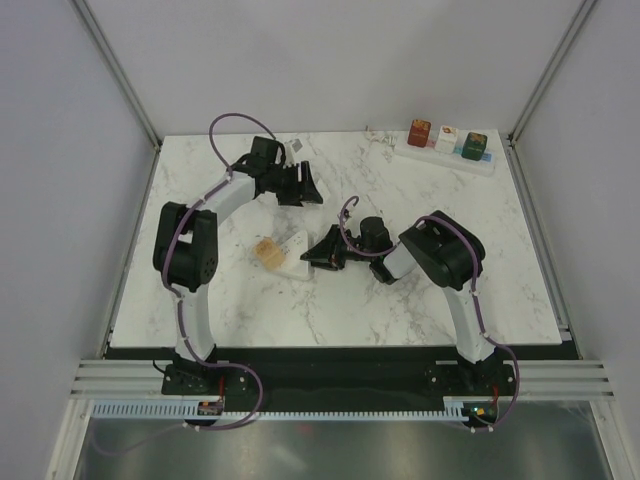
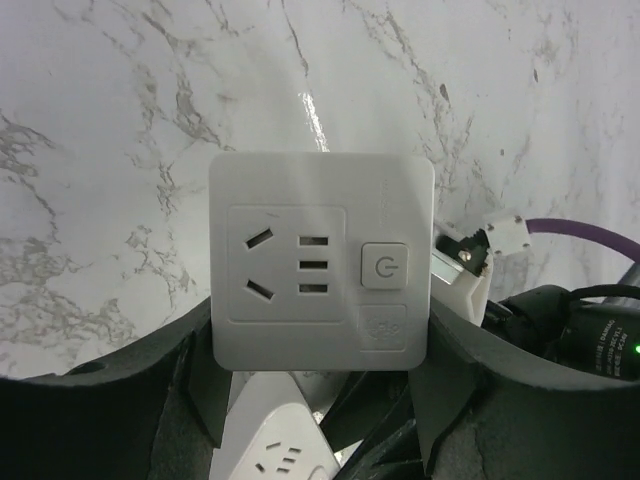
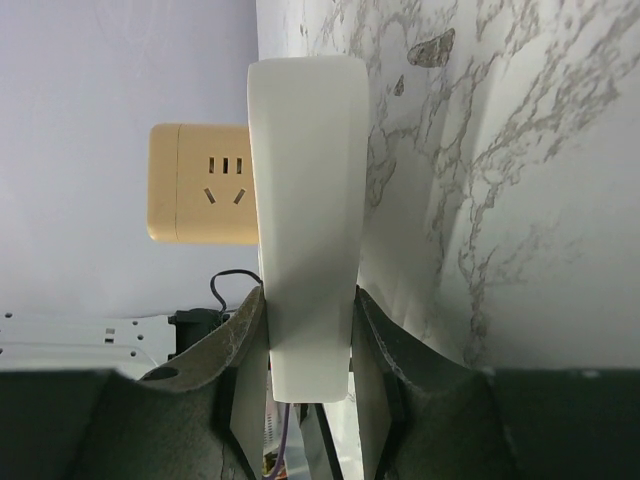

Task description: Pull the plug off the socket

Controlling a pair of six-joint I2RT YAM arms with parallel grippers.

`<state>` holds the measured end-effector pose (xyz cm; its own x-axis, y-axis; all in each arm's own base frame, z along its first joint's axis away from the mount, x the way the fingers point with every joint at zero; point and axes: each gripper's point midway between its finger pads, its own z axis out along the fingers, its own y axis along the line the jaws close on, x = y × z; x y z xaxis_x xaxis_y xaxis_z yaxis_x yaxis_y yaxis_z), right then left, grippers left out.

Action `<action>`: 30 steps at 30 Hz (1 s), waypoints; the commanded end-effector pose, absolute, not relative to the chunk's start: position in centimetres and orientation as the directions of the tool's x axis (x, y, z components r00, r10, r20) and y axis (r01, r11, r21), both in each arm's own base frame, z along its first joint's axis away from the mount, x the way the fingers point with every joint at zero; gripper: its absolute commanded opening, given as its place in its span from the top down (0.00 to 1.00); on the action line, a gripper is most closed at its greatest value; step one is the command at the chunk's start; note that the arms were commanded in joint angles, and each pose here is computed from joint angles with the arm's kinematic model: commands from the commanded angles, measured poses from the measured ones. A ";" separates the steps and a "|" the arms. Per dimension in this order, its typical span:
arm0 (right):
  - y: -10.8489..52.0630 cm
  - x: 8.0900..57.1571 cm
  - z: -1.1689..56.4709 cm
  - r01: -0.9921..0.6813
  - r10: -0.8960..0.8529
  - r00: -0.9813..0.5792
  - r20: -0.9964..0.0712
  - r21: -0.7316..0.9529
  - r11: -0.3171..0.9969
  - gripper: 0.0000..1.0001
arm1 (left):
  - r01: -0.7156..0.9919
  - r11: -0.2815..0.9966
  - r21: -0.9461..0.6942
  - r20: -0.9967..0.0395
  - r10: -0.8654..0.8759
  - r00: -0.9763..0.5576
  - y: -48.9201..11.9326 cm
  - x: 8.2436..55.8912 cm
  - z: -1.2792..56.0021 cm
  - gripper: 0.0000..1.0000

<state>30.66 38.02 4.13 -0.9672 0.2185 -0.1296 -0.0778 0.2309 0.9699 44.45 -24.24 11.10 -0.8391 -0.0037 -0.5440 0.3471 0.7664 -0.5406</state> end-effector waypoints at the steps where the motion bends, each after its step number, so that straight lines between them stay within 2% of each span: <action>1: 38.3 30.9 6.8 -0.183 0.217 -0.951 -0.222 0.966 0.184 1.00 | 0.264 0.686 -0.678 -0.432 -0.081 -0.898 -25.6 44.7 11.8 0.88; 3: 38.4 30.8 6.7 -0.183 0.215 -0.951 -0.221 0.966 0.182 1.00 | 0.219 0.692 -0.688 -0.405 -0.116 -0.907 -25.5 45.2 11.3 0.77; 7: 38.4 30.8 7.0 -0.188 0.217 -0.950 -0.223 0.967 0.170 1.00 | 0.155 0.672 -0.724 -0.336 -0.148 -0.930 -25.6 45.5 9.5 0.71; 9: 38.4 30.8 7.0 -0.183 0.219 -0.951 -0.218 0.969 0.168 1.00 | 0.148 0.676 -0.722 -0.334 -0.153 -0.930 -25.4 45.7 9.3 0.61; 10: 38.4 30.8 7.0 -0.185 0.218 -0.951 -0.218 0.969 0.166 1.00 | 0.138 0.690 -0.711 -0.336 -0.161 -0.928 -25.1 45.8 9.1 0.46; 11: 38.4 30.8 7.1 -0.186 0.217 -0.951 -0.219 0.969 0.164 1.00 | 0.137 0.697 -0.704 -0.344 -0.166 -0.924 -24.9 45.8 9.4 0.19; 13: 38.4 30.8 7.1 -0.187 0.215 -0.951 -0.220 0.969 0.163 1.00 | 0.134 0.721 -0.680 -0.364 -0.173 -0.915 -24.2 45.9 9.4 0.04; 14: 38.5 30.8 7.1 -0.190 0.216 -0.951 -0.222 0.968 0.161 1.00 | 0.144 0.729 -0.669 -0.387 -0.177 -0.905 -23.9 45.9 10.2 0.00; 19: 38.5 30.8 6.8 -0.185 0.211 -0.953 -0.218 0.969 0.163 1.00 | 0.192 0.814 -0.549 -0.505 -0.139 -0.852 -21.1 45.7 13.0 0.00; 24: 38.6 30.9 6.6 -0.183 0.207 -0.955 -0.214 0.970 0.161 1.00 | 0.241 0.918 -0.314 -0.692 -0.047 -0.720 -16.2 43.3 19.6 0.00; 27: 38.6 30.9 6.5 -0.182 0.206 -0.955 -0.213 0.970 0.162 1.00 | 0.249 0.939 -0.238 -0.733 -0.005 -0.680 -14.2 39.8 21.3 0.00; 28: 38.6 31.0 6.5 -0.185 0.207 -0.954 -0.217 0.969 0.162 1.00 | 0.239 0.943 -0.231 -0.705 0.007 -0.709 -13.7 38.2 19.6 0.00; 30: 38.7 30.9 6.5 -0.190 0.202 -0.954 -0.221 0.968 0.162 1.00 | 0.232 0.944 -0.234 -0.713 -0.004 -0.701 -12.9 35.8 20.0 0.00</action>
<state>30.65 38.01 4.26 -0.9661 0.2193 -0.1366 -0.0861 0.2254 0.9705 39.08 -15.59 22.28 -0.6788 -0.0860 -0.7292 0.2536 0.9045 -0.3428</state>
